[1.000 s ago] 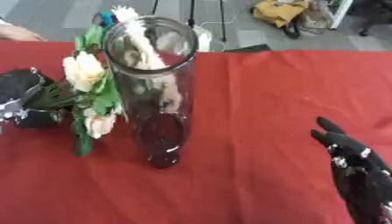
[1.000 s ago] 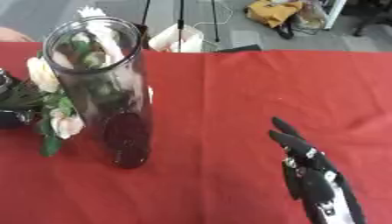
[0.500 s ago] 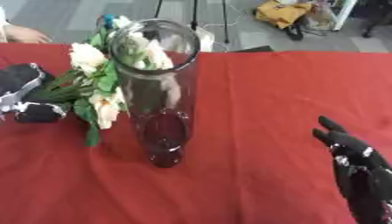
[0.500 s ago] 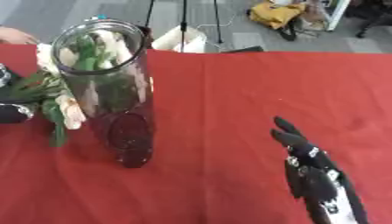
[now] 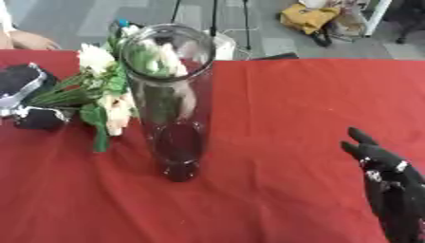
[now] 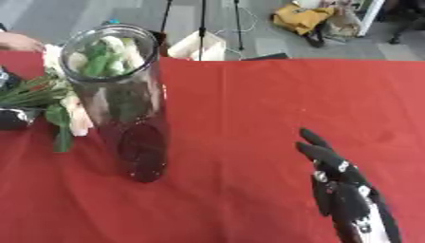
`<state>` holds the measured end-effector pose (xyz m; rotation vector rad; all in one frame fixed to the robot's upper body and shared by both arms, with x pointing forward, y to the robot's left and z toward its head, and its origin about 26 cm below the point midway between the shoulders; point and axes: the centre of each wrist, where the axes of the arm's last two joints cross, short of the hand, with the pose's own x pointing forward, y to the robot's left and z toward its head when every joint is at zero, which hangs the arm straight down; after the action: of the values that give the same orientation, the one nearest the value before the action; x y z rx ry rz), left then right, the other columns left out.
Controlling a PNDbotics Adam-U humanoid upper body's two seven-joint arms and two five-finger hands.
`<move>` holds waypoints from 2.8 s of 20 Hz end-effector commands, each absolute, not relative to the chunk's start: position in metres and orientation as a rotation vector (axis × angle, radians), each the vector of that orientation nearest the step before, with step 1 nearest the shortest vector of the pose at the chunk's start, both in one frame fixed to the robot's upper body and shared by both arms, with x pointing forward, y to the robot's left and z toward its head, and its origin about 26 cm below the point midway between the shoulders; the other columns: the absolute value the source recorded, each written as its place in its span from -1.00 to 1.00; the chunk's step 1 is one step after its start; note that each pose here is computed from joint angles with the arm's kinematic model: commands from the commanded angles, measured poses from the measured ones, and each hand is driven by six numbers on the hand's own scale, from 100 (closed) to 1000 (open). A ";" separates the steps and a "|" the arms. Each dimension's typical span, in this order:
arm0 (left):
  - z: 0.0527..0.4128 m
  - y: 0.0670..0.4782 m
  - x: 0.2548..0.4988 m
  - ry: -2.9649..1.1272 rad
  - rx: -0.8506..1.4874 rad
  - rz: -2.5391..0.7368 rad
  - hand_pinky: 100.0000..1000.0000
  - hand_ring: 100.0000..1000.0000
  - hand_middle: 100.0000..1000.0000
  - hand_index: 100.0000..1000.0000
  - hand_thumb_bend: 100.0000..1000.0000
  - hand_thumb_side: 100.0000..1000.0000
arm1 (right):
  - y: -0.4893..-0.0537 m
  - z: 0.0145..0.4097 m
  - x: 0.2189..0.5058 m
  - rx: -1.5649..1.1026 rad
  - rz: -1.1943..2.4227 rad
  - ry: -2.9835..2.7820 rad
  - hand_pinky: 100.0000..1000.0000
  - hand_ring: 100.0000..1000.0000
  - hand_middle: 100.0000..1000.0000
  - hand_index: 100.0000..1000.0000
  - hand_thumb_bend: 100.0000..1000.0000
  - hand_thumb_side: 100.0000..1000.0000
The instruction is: Arrange flowers into the vase.
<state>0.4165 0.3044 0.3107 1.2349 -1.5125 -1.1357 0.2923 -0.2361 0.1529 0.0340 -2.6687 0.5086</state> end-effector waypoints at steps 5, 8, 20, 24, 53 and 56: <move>0.338 0.320 0.404 -1.560 1.294 -1.021 -1.00 -1.00 -1.00 -0.99 -1.00 -0.48 | -0.241 0.156 0.290 0.029 0.511 -2.680 0.88 1.00 -0.87 0.70 -1.00 1.00; 0.335 0.319 0.405 -1.561 1.263 -1.050 -1.00 -1.00 -1.00 -0.94 -1.00 -0.01 | -0.242 0.157 0.290 0.029 0.509 -2.679 0.88 1.00 -0.87 0.70 -1.00 1.00; 0.331 0.320 0.406 -1.553 1.074 -1.217 -1.00 -1.00 -0.99 -0.52 -1.00 0.17 | -0.240 0.159 0.291 0.022 0.507 -2.677 0.89 1.00 -0.88 0.70 -1.00 1.00; 0.332 0.321 0.406 -1.570 1.080 -1.198 -1.00 -1.00 -1.00 -0.76 -1.00 -0.14 | -0.239 0.159 0.291 0.020 0.504 -2.676 0.90 1.00 -0.89 0.70 -1.00 1.00; 0.351 0.329 0.394 -1.845 1.352 -0.633 -1.00 -1.00 -1.00 -1.00 -1.00 -0.43 | -0.239 0.155 0.290 0.021 0.496 -2.667 0.89 1.00 -0.89 0.70 -1.00 1.00; 0.353 0.328 0.393 -1.893 1.369 -0.556 -1.00 -1.00 -1.00 -1.00 -1.00 -0.33 | -0.241 0.153 0.289 0.023 0.487 -2.671 0.88 1.00 -0.87 0.69 -1.00 1.00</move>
<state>0.4025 0.3188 0.3295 1.3018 -1.8450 -0.6169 0.2904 -0.2389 0.1489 0.0247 -2.6504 0.4781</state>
